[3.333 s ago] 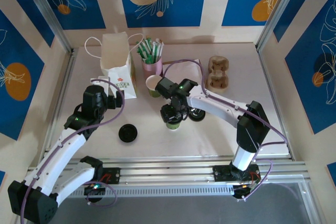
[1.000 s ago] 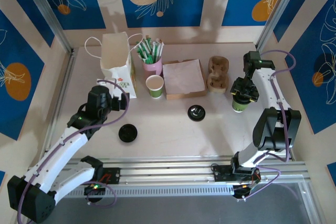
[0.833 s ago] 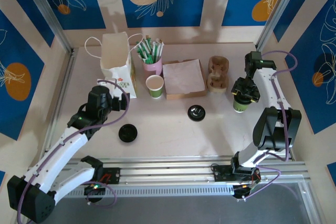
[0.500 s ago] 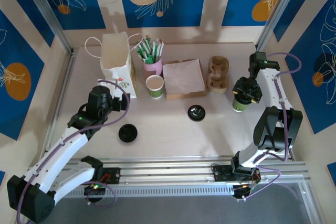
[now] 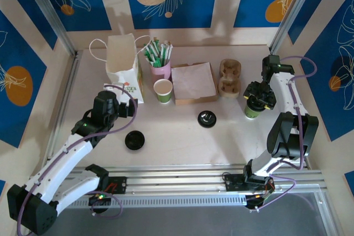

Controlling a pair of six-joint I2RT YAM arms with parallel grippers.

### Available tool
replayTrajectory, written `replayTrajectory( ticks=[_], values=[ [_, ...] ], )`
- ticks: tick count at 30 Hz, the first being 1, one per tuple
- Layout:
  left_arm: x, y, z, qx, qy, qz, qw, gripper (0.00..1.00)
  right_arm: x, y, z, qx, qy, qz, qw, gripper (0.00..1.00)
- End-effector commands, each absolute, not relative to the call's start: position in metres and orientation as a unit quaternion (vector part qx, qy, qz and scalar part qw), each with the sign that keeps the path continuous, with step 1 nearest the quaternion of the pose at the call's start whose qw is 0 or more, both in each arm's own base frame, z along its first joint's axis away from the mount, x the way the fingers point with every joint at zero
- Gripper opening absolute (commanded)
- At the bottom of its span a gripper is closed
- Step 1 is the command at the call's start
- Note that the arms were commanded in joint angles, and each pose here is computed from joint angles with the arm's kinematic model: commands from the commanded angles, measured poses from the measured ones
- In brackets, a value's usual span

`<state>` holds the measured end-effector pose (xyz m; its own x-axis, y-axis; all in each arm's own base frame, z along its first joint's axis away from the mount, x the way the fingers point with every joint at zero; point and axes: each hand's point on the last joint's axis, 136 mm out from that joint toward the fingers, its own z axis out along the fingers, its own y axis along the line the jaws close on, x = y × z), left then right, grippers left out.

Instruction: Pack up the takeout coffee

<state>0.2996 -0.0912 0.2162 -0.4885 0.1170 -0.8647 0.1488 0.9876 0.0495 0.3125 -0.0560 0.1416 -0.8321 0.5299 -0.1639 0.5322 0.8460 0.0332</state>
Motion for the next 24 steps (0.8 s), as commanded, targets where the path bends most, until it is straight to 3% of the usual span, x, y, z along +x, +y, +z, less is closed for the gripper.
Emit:
replayTrajectory(
  ticks=[1, 6, 12, 17, 24],
  values=[
    [0.297, -0.092, 0.228, 0.084, 0.855, -0.011, 0.512, 1.0, 0.309, -0.056, 0.151, 0.277, 0.956, -0.018, 0.093, 0.84],
    [0.294, -0.086, 0.238, 0.074, 0.846, -0.007, 0.528, 1.0, 0.309, -0.022, 0.191, 0.225, 0.961, 0.005, 0.162, 0.84],
    [0.288, -0.071, 0.251, 0.048, 0.837, 0.014, 0.544, 1.0, 0.279, 0.093, 0.214, 0.094, 0.974, 0.092, 0.187, 0.78],
    [0.282, -0.049, 0.26, 0.014, 0.833, 0.057, 0.549, 1.0, 0.236, 0.211, 0.189, -0.027, 0.976, 0.157, 0.146, 0.72],
    [0.273, -0.016, 0.272, -0.038, 0.812, 0.124, 0.568, 1.0, 0.198, 0.329, 0.14, -0.136, 0.972, 0.156, 0.107, 0.69]
  ],
)
